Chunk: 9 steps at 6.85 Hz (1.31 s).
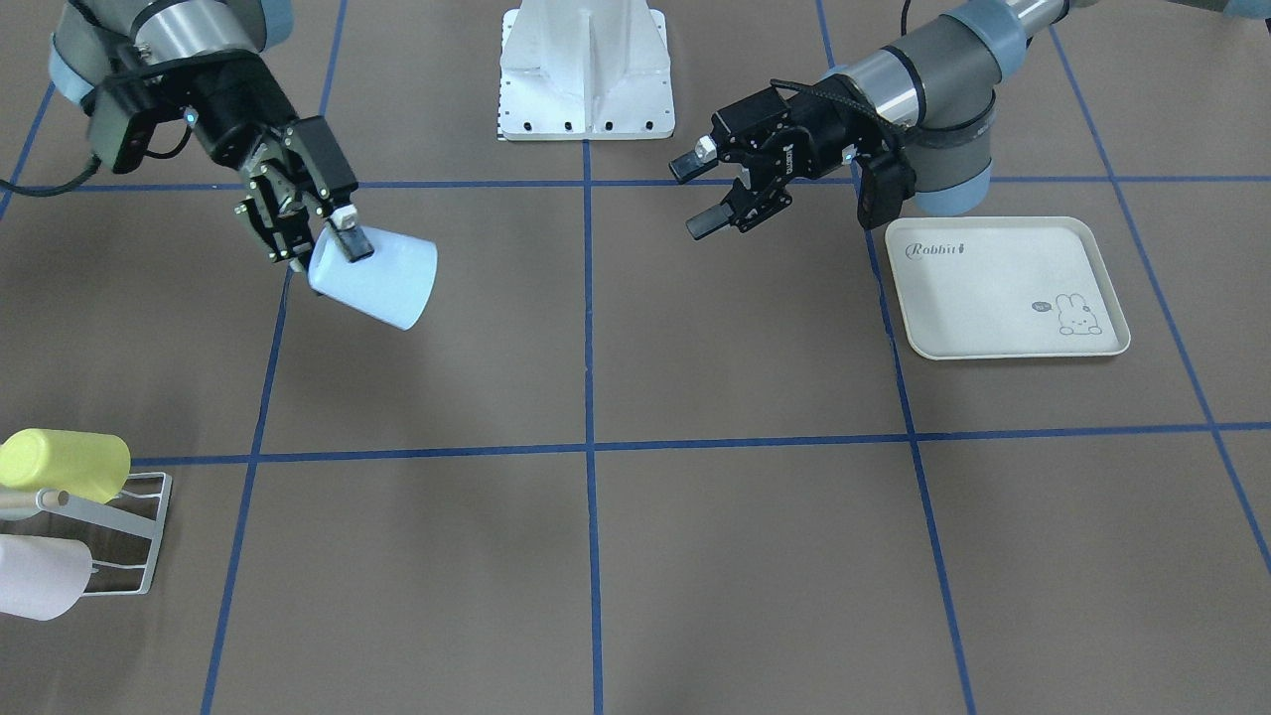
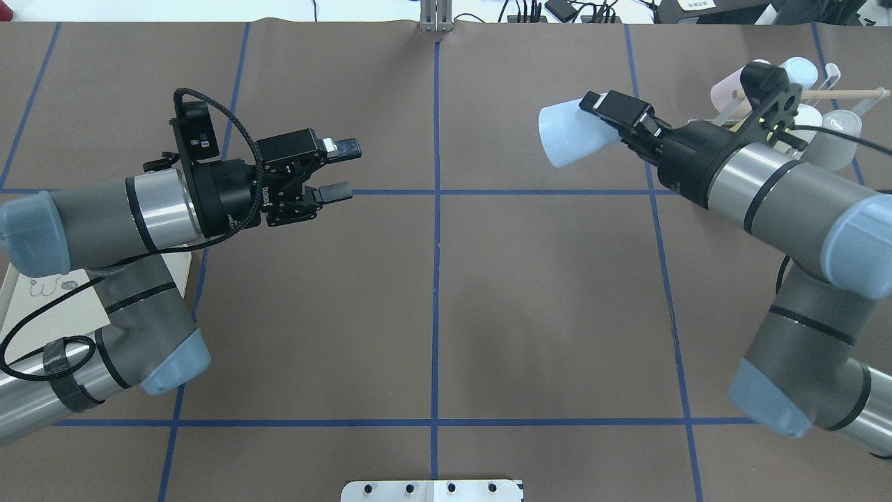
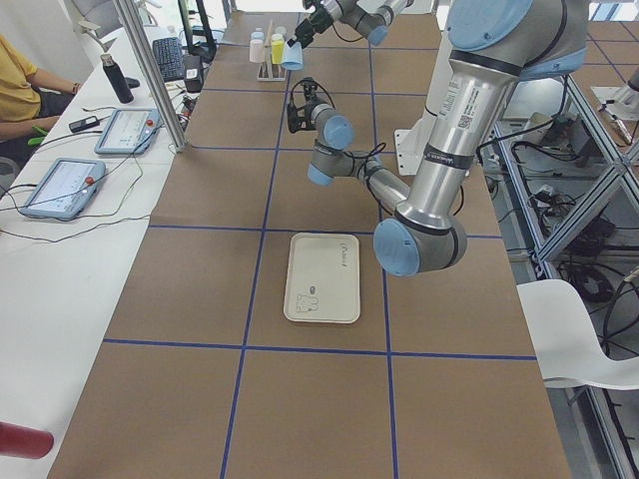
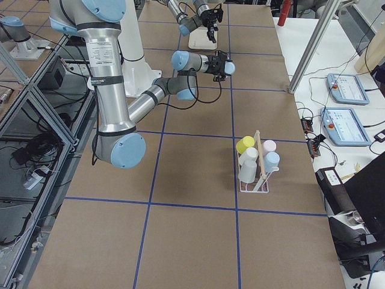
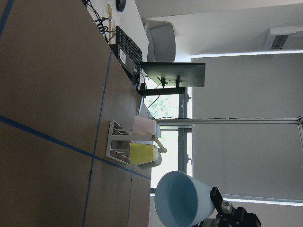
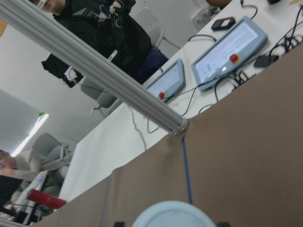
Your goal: Transfer IKEA cup to right arm and place on rack
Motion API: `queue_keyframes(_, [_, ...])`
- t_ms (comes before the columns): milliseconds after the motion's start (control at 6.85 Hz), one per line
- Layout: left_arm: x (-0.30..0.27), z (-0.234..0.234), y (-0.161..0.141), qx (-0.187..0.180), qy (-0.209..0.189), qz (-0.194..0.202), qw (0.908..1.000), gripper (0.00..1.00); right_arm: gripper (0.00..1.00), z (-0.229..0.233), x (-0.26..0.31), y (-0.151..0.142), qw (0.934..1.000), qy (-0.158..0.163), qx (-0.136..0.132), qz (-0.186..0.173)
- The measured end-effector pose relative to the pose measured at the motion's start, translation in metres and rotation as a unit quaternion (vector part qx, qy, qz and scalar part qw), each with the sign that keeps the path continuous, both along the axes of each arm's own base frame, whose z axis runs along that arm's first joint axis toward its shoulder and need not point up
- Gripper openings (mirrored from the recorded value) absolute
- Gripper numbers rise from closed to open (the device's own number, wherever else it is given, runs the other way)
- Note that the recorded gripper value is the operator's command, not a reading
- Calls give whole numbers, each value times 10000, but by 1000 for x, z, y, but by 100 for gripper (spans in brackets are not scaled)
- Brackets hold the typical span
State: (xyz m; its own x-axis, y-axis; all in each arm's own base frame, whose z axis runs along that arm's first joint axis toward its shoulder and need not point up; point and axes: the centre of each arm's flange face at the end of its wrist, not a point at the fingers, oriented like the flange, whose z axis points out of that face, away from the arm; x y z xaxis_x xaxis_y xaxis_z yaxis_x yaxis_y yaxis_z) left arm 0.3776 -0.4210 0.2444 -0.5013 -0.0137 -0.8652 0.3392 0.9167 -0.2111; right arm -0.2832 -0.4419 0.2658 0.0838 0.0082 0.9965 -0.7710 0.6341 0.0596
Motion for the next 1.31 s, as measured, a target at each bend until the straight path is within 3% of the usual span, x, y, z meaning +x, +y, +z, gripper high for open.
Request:
queue_keyframes(146, [-4, 6, -2, -14, -59, -52, 10000, 99, 0, 12, 47, -38, 9956, 929, -41, 142])
queue_keyframes(292, [-7, 11, -2, -31, -92, -73, 9999, 99, 0, 23, 102, -73, 9839, 1769, -107, 244])
queue_keyframes(584, [-12, 16, 1, -58, -107, -114, 9999, 99, 0, 66, 192, -140, 9540, 2920, -519, 438])
queue_keyframes(730, [-13, 17, 1, -71, -106, -136, 9998, 99, 0, 101, 230, -174, 9361, 3411, -740, 437])
queue_keyframes(876, [-13, 17, 1, -82, -106, -148, 9998, 99, 0, 142, 256, -203, 9209, 3755, -996, 321])
queue_keyframes(1022, [-12, 17, 1, -91, -98, -162, 9998, 99, 0, 181, 264, -221, 9132, 3895, -1179, 219])
queue_keyframes(1314, [-11, 17, 2, -105, -86, -176, 9998, 99, 0, 225, 263, -229, 9131, 3889, -1219, 97])
